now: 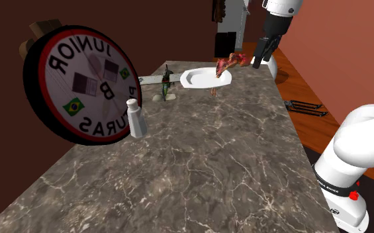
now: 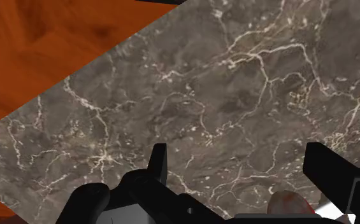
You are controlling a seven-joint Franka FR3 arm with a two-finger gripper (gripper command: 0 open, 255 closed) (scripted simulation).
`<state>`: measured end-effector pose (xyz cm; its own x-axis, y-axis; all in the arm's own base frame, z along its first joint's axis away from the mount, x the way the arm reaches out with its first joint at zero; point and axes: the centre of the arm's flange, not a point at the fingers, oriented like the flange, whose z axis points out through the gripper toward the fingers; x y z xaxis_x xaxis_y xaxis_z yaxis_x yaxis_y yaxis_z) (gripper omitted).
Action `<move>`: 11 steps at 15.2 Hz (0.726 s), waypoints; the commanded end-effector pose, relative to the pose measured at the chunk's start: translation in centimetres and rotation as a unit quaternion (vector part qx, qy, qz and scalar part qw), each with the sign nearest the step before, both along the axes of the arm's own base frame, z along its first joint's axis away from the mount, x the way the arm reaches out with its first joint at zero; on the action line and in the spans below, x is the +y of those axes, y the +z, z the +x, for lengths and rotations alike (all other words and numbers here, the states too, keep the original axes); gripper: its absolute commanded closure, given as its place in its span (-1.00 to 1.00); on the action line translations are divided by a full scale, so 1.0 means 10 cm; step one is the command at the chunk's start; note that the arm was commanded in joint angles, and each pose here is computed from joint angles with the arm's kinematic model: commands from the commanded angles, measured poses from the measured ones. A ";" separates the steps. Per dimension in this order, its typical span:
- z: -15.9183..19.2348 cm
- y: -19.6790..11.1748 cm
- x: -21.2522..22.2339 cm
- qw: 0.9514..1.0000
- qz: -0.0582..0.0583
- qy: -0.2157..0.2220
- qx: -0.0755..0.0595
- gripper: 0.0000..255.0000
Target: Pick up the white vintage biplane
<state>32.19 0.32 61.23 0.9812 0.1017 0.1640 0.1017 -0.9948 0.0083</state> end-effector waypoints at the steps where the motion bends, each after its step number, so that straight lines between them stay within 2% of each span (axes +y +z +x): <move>1: 0.00 0.00 0.00 1.000 0.000 0.000 0.000 -1.00; 6: 0.57 -0.01 0.30 0.999 0.005 0.054 -0.001 -1.00; 11: 1.10 -0.01 0.66 0.994 0.010 0.108 -0.002 -1.00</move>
